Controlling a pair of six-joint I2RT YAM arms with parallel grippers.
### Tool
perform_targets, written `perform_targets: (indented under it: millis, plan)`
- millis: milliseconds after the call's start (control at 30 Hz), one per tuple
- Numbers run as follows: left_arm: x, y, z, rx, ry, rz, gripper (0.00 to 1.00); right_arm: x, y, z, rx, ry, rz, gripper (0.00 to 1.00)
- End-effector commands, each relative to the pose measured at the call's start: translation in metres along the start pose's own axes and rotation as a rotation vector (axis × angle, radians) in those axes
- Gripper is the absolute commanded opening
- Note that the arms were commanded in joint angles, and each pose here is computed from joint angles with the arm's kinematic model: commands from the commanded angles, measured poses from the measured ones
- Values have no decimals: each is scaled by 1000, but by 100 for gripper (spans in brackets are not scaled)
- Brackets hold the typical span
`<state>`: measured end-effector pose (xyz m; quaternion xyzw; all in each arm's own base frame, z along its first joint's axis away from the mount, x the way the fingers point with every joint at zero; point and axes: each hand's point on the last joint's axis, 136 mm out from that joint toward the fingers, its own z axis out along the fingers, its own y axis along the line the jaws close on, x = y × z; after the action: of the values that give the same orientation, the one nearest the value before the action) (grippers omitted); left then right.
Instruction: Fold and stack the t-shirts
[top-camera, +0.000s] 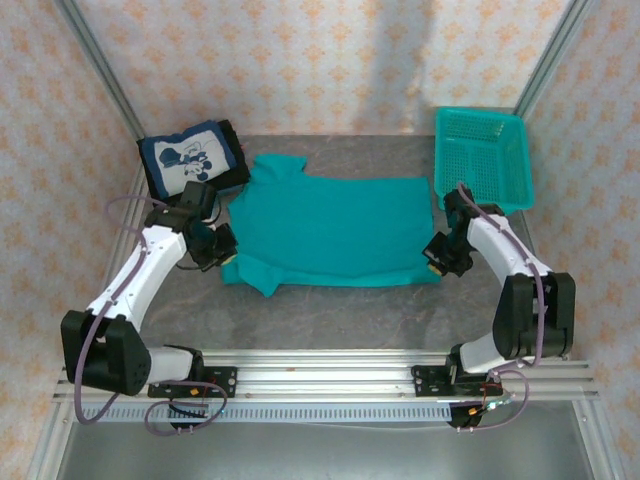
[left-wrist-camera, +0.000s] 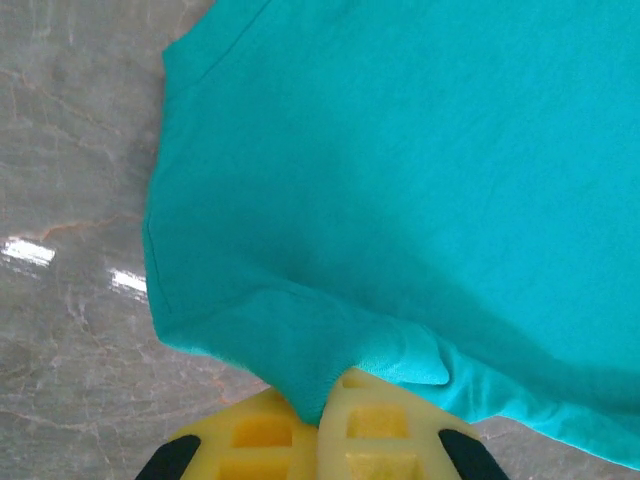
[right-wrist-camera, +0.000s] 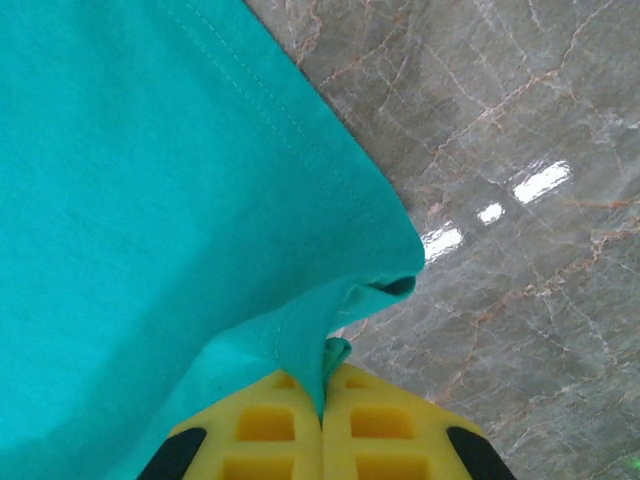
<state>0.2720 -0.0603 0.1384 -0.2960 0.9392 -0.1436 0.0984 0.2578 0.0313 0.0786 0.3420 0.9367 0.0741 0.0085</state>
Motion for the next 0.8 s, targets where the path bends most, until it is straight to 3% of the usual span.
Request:
perform_targets:
  millis: [0, 767]
  plan:
    - [-17, 0, -5, -24, -47, 36, 0, -13, 4, -1, 19, -38, -28, 0]
    - [-59, -9, 19, -80, -44, 72, 0, -47, 9, 20, 62, -44, -26, 0]
